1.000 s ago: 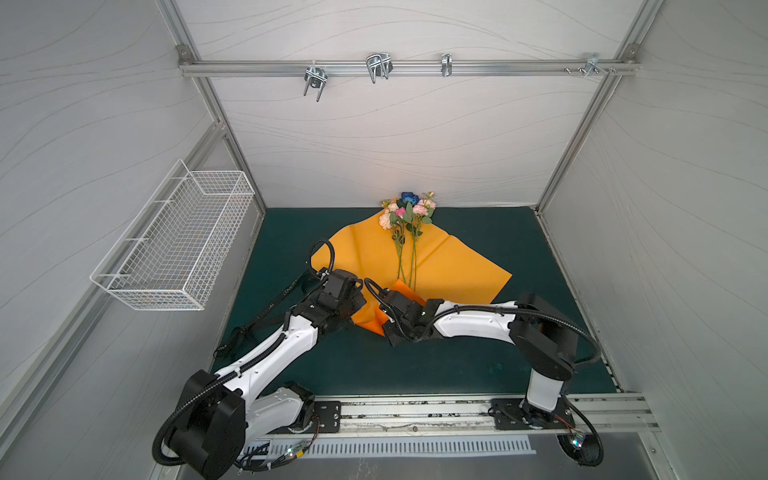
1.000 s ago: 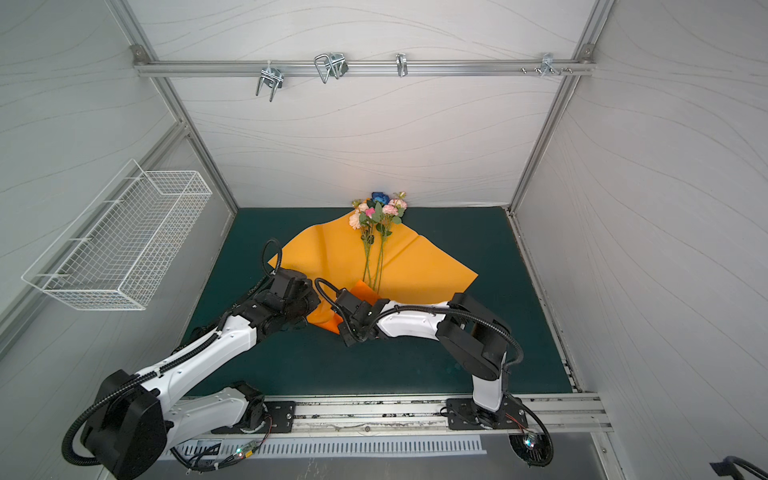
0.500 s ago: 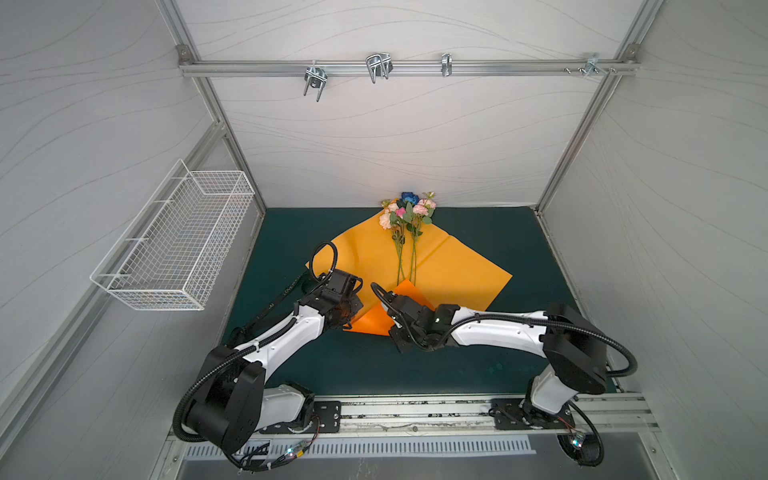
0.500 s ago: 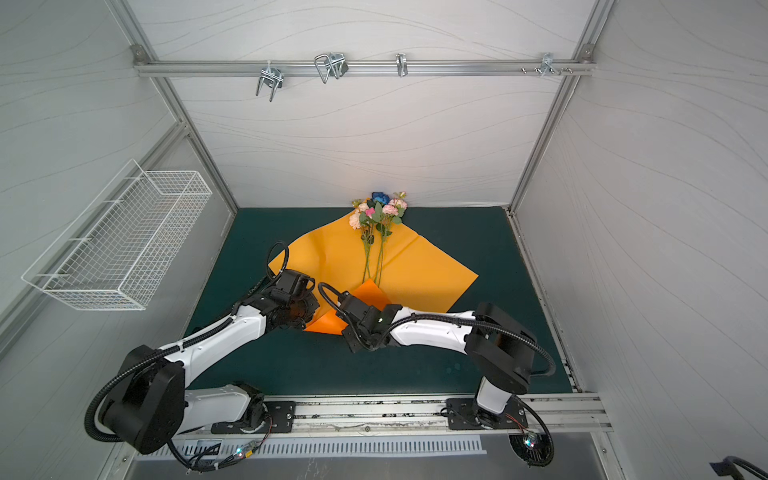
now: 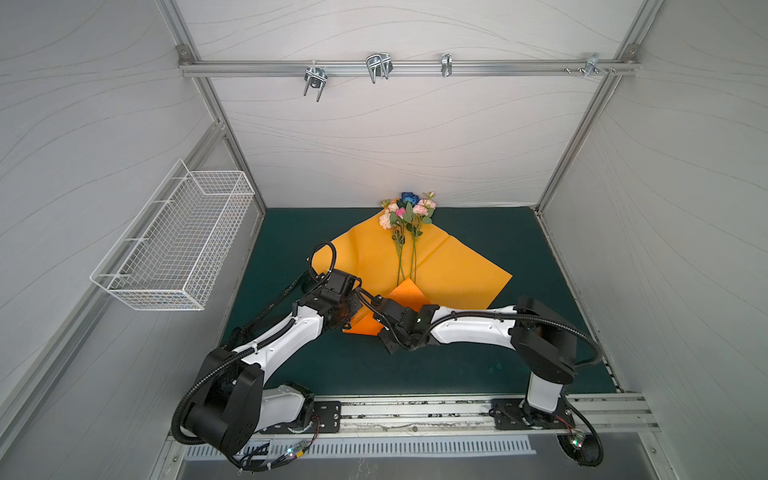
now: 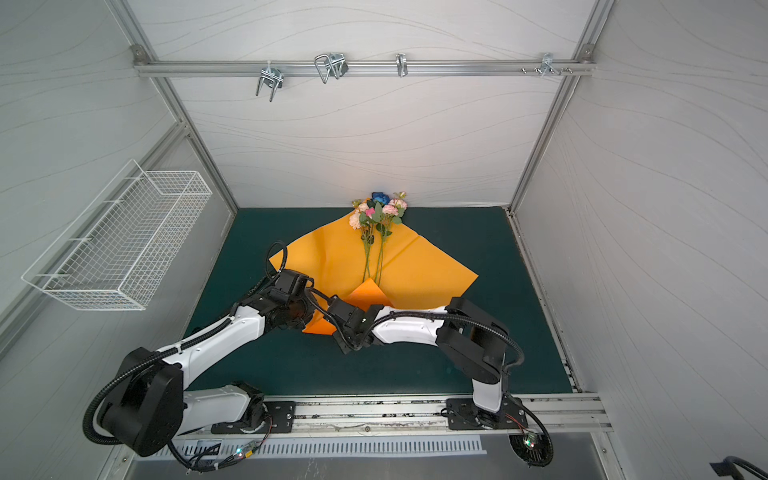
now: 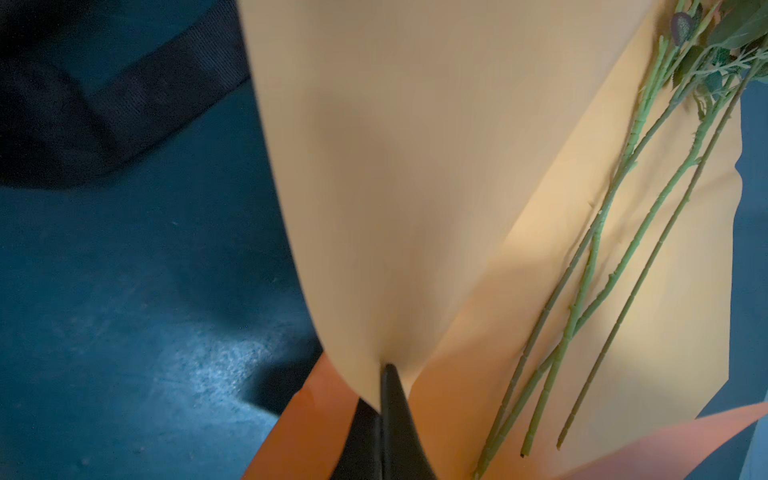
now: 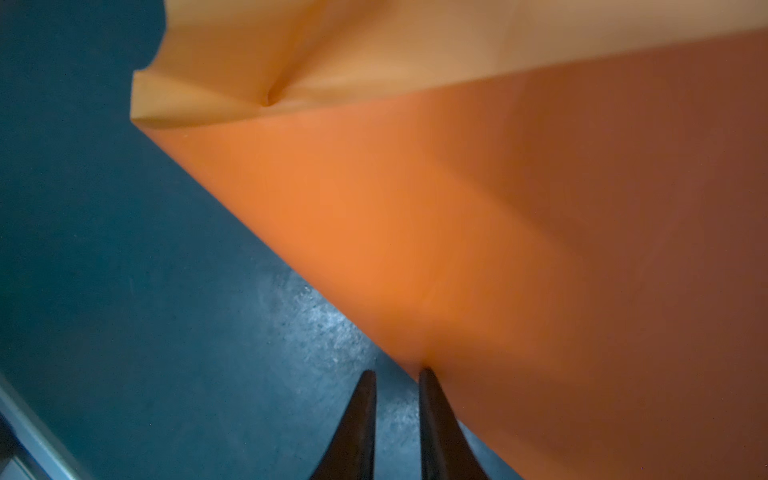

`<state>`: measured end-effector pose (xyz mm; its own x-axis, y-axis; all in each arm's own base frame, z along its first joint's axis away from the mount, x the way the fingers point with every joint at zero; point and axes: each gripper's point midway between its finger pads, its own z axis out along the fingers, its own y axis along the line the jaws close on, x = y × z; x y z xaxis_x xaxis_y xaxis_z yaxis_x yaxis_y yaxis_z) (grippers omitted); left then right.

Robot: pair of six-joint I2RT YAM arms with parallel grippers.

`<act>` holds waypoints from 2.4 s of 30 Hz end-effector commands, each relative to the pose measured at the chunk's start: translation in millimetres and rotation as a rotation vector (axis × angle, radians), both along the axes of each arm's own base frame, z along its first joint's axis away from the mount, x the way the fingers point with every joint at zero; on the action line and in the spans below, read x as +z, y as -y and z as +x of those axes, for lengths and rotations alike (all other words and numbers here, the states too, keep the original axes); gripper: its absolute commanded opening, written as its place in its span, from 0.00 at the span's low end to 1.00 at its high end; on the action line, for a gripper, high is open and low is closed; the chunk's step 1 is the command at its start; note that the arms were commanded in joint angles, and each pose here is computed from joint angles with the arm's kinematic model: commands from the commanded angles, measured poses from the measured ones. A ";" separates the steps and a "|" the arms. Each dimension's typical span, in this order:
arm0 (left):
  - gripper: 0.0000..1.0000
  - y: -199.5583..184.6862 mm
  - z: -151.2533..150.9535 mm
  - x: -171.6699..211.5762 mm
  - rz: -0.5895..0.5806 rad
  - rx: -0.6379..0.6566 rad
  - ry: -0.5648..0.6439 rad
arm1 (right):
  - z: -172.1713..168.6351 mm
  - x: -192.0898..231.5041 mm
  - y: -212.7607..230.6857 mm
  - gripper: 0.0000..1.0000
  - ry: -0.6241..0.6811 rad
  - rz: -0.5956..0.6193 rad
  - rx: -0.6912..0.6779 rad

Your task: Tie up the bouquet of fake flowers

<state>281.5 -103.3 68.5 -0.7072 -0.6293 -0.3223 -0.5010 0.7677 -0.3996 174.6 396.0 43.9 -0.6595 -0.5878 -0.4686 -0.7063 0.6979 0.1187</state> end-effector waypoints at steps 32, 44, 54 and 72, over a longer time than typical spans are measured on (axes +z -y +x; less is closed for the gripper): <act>0.00 47.1 25.3 80.8 -0.231 -0.126 0.192 | 5.3 -47.8 21.4 0.25 -0.135 -0.044 -0.067; 0.00 104.9 41.5 102.0 -0.294 -0.269 0.235 | 5.5 -41.7 36.9 0.25 -0.225 0.034 -0.152; 0.00 124.8 54.3 98.3 -0.317 -0.297 0.228 | 14.6 -27.3 57.9 0.24 -0.250 0.093 -0.254; 0.00 162.4 70.5 86.3 -0.383 -0.379 0.195 | 31.2 6.6 83.7 0.24 -0.103 0.113 -0.340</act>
<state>339.7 -251.3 131.7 -0.8628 -0.4478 -0.2348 -0.1694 0.6935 -0.7002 199.7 325.5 40.4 -0.8609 -0.2991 -0.4115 -0.4413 0.8415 0.3115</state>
